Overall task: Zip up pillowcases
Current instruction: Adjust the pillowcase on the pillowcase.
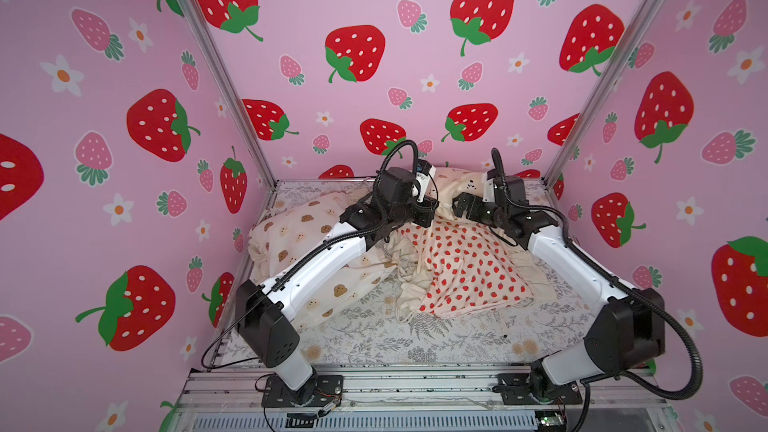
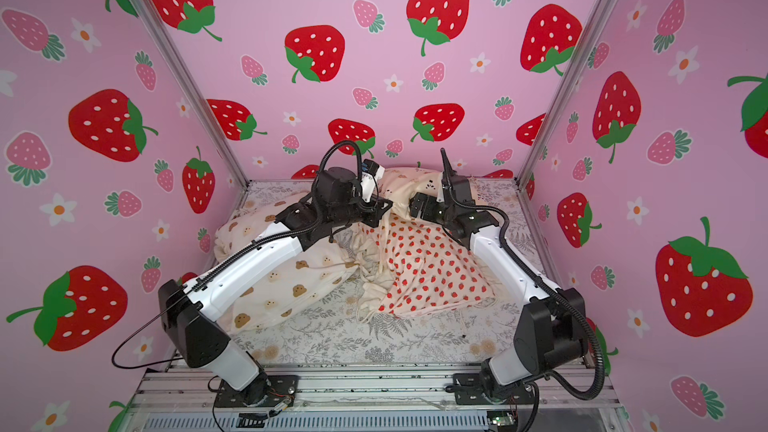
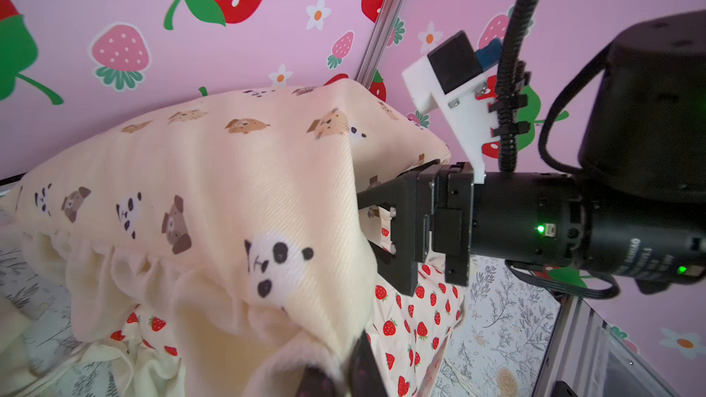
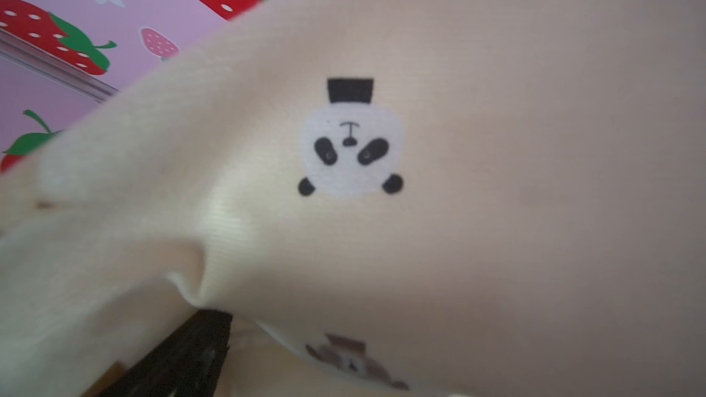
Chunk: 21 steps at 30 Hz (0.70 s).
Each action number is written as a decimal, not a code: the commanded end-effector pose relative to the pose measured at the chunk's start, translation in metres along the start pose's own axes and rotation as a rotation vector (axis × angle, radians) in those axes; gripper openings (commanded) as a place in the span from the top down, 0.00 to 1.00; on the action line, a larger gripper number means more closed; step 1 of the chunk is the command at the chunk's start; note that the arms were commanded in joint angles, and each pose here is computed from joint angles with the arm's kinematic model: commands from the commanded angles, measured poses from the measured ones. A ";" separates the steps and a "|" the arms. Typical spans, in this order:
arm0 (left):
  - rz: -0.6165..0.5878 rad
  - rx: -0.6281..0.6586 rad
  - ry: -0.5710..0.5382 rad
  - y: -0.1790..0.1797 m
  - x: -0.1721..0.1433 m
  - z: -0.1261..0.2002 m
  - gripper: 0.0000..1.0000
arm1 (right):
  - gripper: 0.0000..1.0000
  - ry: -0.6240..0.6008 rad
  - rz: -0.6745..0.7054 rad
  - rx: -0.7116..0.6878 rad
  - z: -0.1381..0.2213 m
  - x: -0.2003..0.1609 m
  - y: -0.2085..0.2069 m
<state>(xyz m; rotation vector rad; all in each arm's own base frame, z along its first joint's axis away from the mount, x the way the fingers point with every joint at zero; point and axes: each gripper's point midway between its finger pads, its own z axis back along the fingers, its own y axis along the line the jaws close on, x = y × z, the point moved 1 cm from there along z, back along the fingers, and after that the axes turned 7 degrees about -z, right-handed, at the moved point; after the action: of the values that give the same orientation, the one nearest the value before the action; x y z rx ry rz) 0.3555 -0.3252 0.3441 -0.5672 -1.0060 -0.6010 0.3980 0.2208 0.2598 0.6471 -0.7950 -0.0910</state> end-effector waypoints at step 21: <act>0.302 -0.112 0.073 -0.001 -0.050 0.009 1.00 | 0.00 0.077 -0.015 0.169 0.102 -0.047 0.035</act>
<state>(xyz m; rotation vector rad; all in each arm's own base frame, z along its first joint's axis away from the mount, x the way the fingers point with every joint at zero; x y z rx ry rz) 0.3401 -0.3064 0.2907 -0.6948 -0.8103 -0.3879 0.3003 0.1900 0.3060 0.7028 -0.8200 -0.0240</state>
